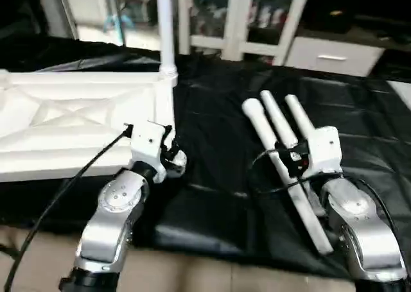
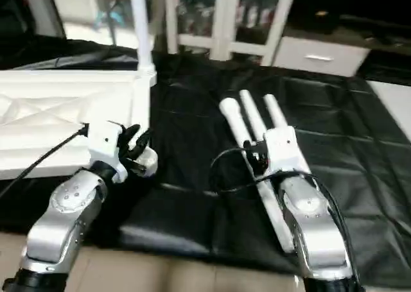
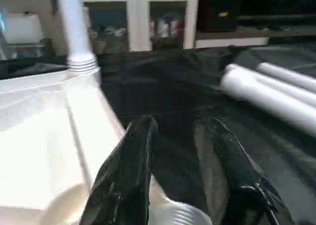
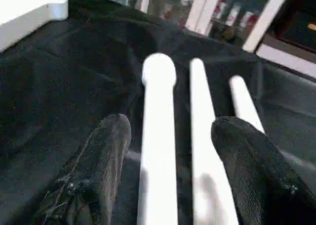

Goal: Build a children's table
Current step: Pick table leg

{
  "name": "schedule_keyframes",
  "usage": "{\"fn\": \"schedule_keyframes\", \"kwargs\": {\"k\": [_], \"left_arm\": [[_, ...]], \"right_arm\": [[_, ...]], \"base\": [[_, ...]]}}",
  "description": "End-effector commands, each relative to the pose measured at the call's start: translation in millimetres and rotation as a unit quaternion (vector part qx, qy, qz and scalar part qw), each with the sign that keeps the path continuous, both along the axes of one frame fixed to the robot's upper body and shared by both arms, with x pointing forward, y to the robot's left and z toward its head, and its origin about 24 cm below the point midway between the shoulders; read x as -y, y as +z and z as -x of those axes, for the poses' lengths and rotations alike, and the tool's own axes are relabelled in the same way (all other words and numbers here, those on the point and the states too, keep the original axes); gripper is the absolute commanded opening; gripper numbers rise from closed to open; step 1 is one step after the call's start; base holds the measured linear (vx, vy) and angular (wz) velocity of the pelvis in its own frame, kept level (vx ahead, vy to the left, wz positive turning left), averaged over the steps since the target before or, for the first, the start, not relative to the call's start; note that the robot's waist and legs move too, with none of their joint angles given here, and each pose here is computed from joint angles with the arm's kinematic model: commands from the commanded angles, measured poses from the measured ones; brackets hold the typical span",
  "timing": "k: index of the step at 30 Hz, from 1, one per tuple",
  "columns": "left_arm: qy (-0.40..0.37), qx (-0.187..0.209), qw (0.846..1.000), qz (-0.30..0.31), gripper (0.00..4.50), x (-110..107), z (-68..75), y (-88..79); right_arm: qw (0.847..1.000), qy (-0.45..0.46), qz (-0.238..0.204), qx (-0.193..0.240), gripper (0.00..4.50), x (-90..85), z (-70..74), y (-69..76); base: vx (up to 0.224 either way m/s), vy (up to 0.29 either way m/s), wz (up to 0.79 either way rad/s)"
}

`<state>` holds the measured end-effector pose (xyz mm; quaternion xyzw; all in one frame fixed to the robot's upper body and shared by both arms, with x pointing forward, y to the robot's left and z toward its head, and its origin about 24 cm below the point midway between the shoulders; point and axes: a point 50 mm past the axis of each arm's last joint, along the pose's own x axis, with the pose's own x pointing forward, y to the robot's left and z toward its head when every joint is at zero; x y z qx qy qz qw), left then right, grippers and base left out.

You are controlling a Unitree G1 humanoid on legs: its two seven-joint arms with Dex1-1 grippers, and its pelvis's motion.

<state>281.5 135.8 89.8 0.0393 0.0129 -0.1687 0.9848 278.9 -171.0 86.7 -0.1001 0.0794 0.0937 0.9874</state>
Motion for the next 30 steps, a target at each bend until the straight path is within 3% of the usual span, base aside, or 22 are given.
{"fn": "schedule_keyframes", "kwargs": {"k": [1,6,9,12,15,18,24,25,28,30], "left_arm": [[-0.011,0.008,1.000,0.003,1.58,6.9,-3.1,4.9],[-0.016,0.010,1.000,0.008,1.58,7.0,-3.6,6.0],[-0.043,0.019,0.999,-0.006,1.58,10.4,-1.2,6.6],[-0.067,0.026,0.997,-0.015,1.58,10.3,2.3,8.2],[-0.110,0.019,0.993,-0.027,1.58,10.7,6.2,7.2],[-0.163,0.012,0.986,-0.038,1.58,11.4,11.3,8.3],[-0.279,-0.008,0.960,-0.040,1.58,13.6,23.9,12.9],[-0.340,-0.030,0.939,-0.049,1.58,13.9,30.3,13.7],[-0.375,-0.045,0.924,-0.062,1.58,12.9,34.2,14.9],[-0.379,-0.046,0.922,-0.070,1.58,12.1,34.4,15.3]], "right_arm": [[1.000,-0.007,0.013,-0.013,2.96,6.2,0.1,-2.8],[0.999,0.002,0.015,-0.041,2.96,7.0,-4.8,1.4],[0.996,0.013,0.018,-0.091,2.96,8.4,-6.2,-0.3],[0.990,0.034,-0.017,-0.133,2.96,6.0,-6.3,-2.2],[0.986,0.012,0.014,-0.163,2.96,11.7,-8.6,-4.3],[0.984,-0.020,0.017,-0.175,2.96,16.8,-12.0,-2.0],[0.973,-0.067,0.046,-0.217,2.96,27.8,-11.7,-2.5],[0.965,-0.075,0.048,-0.245,2.96,32.7,-10.5,-6.1],[0.956,-0.072,0.042,-0.282,2.96,35.2,-7.6,-13.0],[0.953,-0.068,0.039,-0.293,2.96,34.9,-6.2,-15.7]], "base": [[0.203,-0.084,-0.02],[0.082,0.039,0.20],[-0.081,0.009,-0.21],[-0.110,0.048,0.03],[-0.019,-0.012,-0.01],[-0.093,-0.026,-0.02],[-0.081,-0.014,0.00],[0.000,0.000,0.00],[0.000,0.000,0.00],[0.000,0.000,0.00]]}}
